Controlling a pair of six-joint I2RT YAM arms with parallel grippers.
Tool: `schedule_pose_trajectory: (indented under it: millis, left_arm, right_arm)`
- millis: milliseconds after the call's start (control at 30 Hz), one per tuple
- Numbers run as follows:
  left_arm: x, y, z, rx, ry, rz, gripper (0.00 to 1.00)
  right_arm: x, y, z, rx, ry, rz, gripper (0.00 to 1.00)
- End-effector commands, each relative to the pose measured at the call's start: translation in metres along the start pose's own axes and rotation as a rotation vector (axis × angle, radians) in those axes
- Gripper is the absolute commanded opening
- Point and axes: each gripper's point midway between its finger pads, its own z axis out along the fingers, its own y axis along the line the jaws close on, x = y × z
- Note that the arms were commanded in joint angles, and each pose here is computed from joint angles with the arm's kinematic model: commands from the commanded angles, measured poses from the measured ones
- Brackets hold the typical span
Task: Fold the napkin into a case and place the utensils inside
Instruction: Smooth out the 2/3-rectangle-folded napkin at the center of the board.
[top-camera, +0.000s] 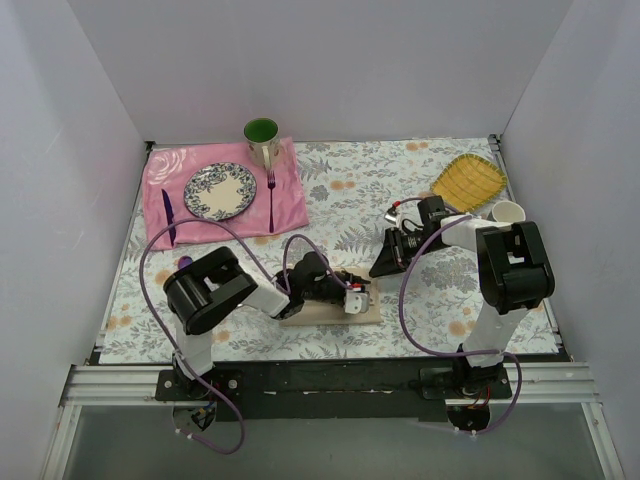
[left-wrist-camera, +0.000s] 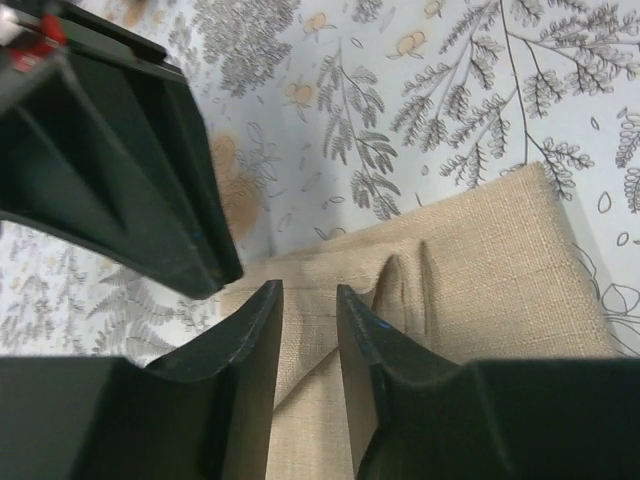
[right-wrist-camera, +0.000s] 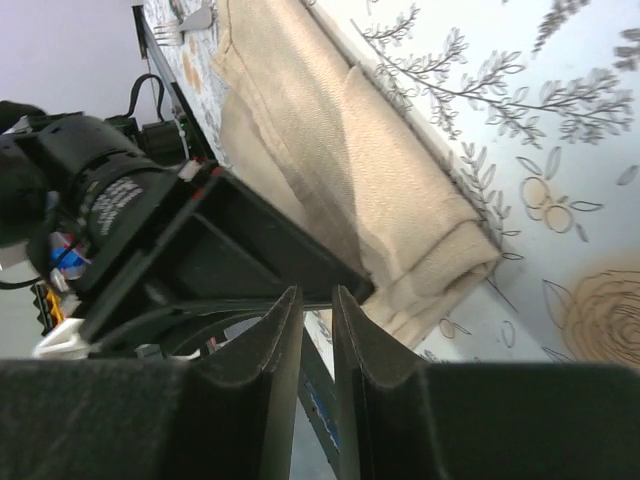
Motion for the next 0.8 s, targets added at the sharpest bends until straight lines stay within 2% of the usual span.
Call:
schedule_pose_trajectory:
  millis: [0, 100, 233, 400, 500, 567, 700, 767]
  left_arm:
    - [-0.032, 0.026, -0.018, -0.054, -0.023, -0.033, 0.32]
    - [-0.053, 0.032, -0.029, -0.045, -0.041, -0.076, 0.34]
    - [-0.049, 0.005, -0.049, 0.065, 0.058, -0.215, 0.37]
    - [-0.043, -0.022, -0.063, 0.131, 0.104, -0.318, 0.42]
    - [-0.032, -0.029, -0.061, 0.146, 0.139, -0.334, 0.46]
    - [-0.021, -0.029, -0.058, 0.141, 0.171, -0.335, 0.44]
    - [-0.011, -0.031, -0.05, 0.137, 0.189, -0.328, 0.41]
    - [-0.003, -0.029, -0.046, 0.118, 0.211, -0.285, 0.41]
  right_arm:
    - [-0.002, -0.006, -0.004, 0.028, -0.019, -0.007, 0.27]
    - [-0.004, -0.008, -0.003, 0.028, -0.009, -0.014, 0.27]
    - [-0.003, 0.006, -0.011, 0.019, -0.02, -0.047, 0.28]
    - [0.02, 0.004, -0.01, 0.022, -0.026, -0.026, 0.31]
    - [0.024, 0.0, -0.01, 0.033, -0.019, -0.023, 0.3]
    - [0.027, 0.0, -0.01, 0.033, -0.009, -0.026, 0.28]
    - [0.04, -0.002, -0.01, 0.031, 0.004, -0.002, 0.18]
    - [0.051, -0.007, -0.007, 0.034, 0.012, 0.039, 0.18]
